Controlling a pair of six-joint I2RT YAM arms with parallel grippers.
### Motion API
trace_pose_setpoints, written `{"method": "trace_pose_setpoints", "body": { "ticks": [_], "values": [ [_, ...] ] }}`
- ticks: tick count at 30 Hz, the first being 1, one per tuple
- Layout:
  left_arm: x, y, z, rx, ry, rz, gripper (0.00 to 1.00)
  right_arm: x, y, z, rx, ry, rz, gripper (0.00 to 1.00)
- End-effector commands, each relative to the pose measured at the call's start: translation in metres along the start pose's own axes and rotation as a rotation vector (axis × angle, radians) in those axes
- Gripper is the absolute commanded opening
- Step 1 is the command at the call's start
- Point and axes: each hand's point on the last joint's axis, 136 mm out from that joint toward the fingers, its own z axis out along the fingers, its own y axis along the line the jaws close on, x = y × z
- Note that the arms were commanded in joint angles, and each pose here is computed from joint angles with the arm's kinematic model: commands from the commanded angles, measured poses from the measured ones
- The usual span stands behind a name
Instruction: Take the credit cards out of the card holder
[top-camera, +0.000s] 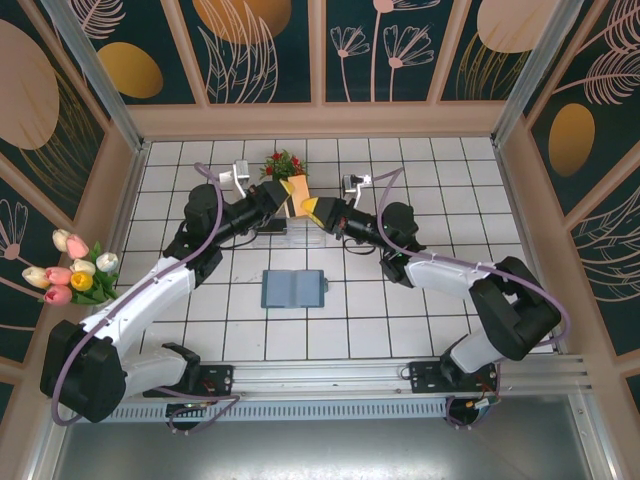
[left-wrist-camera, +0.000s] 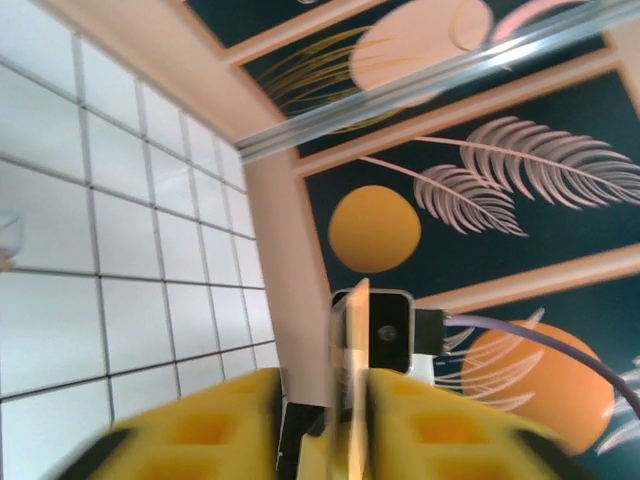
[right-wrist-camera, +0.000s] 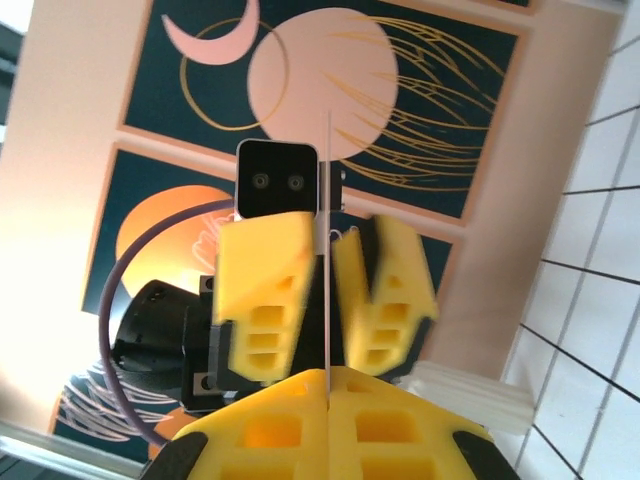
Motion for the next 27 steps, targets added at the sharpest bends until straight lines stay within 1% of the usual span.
{"method": "trace_pose_setpoints", "body": {
  "ticks": [1,4,5,7,10,12,16,20,23,27],
  "values": [
    [-0.01,0.025,-0.007,-0.164,-0.03,0.011,0.5,-0.013,0.004,-0.009,0.047,-0.035,-0.102,0.0],
    [-0.016,0.055,-0.019,-0.302,-0.044,0.018,0.71,-0.023,-0.012,-0.02,0.152,-0.03,-0.173,0.0],
    [-0.017,0.064,-0.023,-0.341,-0.048,0.02,0.75,-0.024,-0.016,-0.023,0.186,-0.021,-0.21,0.0],
    [-0.019,0.088,-0.035,-0.44,-0.056,0.022,0.82,-0.032,-0.031,-0.032,0.304,-0.002,-0.31,0.0],
    [-0.02,0.115,-0.054,-0.545,-0.075,0.031,0.91,-0.039,-0.05,-0.041,0.455,0.044,-0.472,0.0],
    [-0.018,0.131,-0.065,-0.609,-0.085,0.037,0.98,-0.04,-0.055,-0.043,0.507,0.088,-0.577,0.0],
    [-0.008,0.159,-0.081,-0.705,-0.069,0.039,0.99,-0.051,-0.06,-0.044,0.568,0.125,-0.778,0.0],
    [0.006,0.18,-0.088,-0.747,-0.034,0.024,0.98,-0.066,-0.065,-0.039,0.607,0.147,-0.974,0.0],
    [0.014,0.19,-0.091,-0.769,-0.01,0.017,0.98,-0.069,-0.067,-0.03,0.588,0.196,-1.088,0.0],
    [0.02,0.199,-0.093,-0.789,0.008,0.012,0.98,-0.068,-0.078,-0.018,0.564,0.315,-1.195,0.0]
  ]
}}
